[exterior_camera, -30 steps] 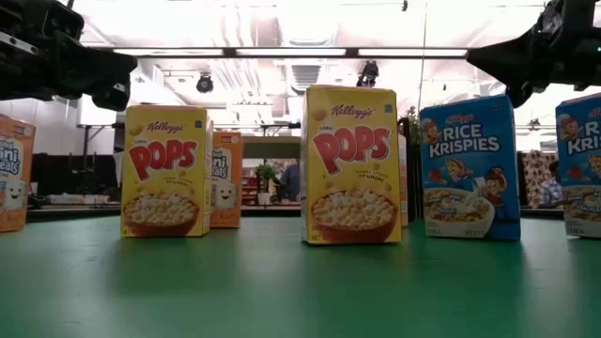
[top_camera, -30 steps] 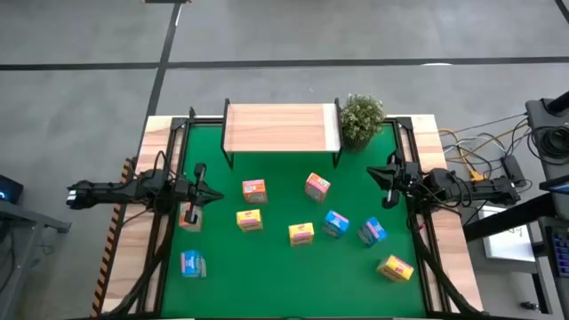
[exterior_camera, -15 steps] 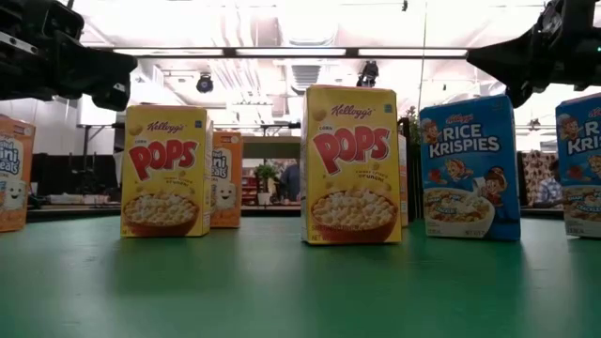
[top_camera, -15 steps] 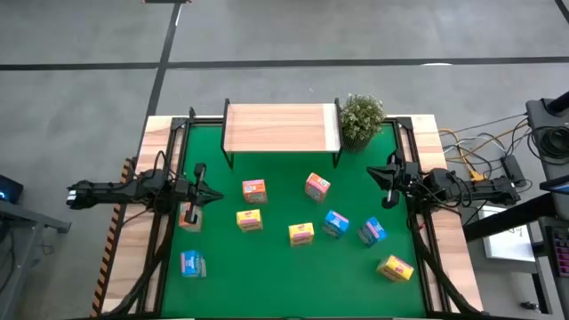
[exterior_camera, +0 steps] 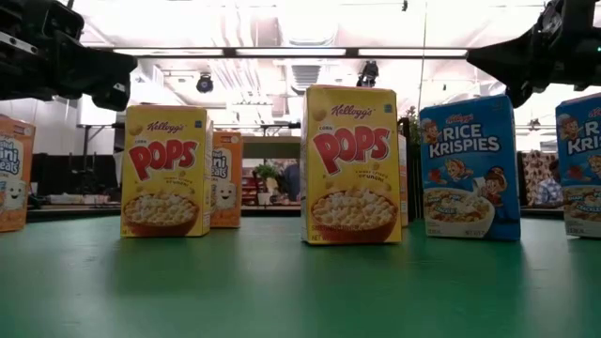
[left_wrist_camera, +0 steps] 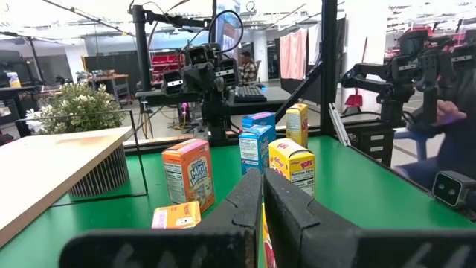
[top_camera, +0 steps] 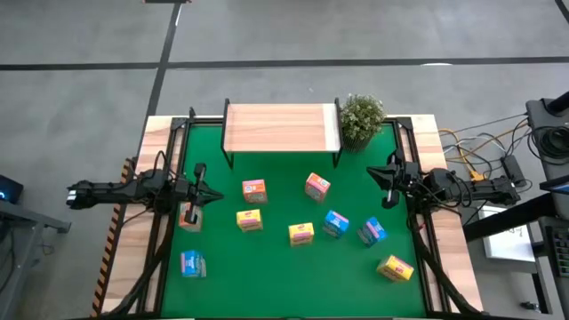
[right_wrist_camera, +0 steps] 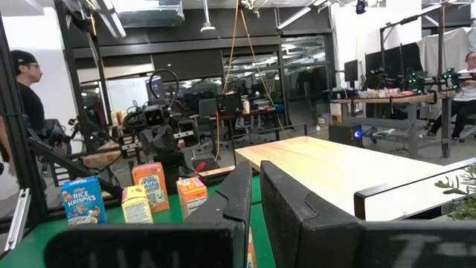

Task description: Stack cereal on shelf

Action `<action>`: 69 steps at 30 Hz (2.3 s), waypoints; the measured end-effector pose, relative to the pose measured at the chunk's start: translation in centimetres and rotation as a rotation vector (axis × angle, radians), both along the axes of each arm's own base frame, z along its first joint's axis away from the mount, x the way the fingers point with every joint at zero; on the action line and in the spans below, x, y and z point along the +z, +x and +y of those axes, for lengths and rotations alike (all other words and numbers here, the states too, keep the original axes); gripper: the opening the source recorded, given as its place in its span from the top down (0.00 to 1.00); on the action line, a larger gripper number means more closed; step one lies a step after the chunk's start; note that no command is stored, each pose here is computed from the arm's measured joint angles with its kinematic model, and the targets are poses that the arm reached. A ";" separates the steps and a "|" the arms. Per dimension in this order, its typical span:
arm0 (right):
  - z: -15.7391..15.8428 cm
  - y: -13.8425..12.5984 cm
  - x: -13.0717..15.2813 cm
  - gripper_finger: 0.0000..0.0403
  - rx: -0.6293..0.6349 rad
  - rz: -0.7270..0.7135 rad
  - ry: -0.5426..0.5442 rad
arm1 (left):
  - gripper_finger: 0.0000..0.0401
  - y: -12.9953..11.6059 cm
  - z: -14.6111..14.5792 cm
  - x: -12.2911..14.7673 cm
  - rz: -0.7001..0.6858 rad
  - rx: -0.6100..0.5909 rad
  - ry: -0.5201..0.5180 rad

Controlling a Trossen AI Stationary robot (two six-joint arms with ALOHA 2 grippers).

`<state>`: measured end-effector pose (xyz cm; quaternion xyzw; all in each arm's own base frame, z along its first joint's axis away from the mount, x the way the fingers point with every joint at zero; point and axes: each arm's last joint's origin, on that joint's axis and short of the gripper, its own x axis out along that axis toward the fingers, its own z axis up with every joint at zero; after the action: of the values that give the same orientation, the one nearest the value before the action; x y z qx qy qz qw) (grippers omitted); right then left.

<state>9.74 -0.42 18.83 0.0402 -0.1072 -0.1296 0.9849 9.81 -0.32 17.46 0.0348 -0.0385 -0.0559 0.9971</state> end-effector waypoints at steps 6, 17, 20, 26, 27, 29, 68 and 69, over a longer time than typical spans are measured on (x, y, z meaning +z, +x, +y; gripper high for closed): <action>0.0 0.0 0.0 0.94 0.000 0.000 0.001 | 1.00 0.0 0.0 0.0 0.000 0.000 0.000; 0.0 0.0 0.0 0.94 0.013 -0.018 0.063 | 1.00 0.0 0.0 0.0 0.000 0.000 0.000; 0.0 0.0 0.0 0.94 0.014 -0.019 0.065 | 1.00 0.0 0.0 0.0 0.000 0.000 0.000; 0.0 0.0 0.0 0.94 0.014 -0.019 0.065 | 1.00 -0.1 0.0 1.1 -0.105 -0.010 -0.077; 0.0 0.0 0.0 0.94 0.014 -0.019 0.065 | 1.00 -0.2 0.0 1.5 -0.152 -0.013 -0.085; 0.0 0.0 0.0 0.94 0.014 -0.019 0.065 | 1.00 -0.5 0.0 2.7 -0.270 -0.021 -0.098; -0.3 5.3 7.9 0.94 -0.147 -0.073 -0.310 | 1.00 5.5 1.0 14.6 0.307 0.360 -0.180; -0.4 5.5 8.1 0.94 -0.153 -0.065 -0.312 | 1.00 5.5 1.0 14.4 0.316 0.361 -0.186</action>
<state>15.29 -0.78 26.92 -0.1173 -0.1605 -0.1843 0.9625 15.32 0.67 31.89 -0.0598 0.1199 0.1223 0.9834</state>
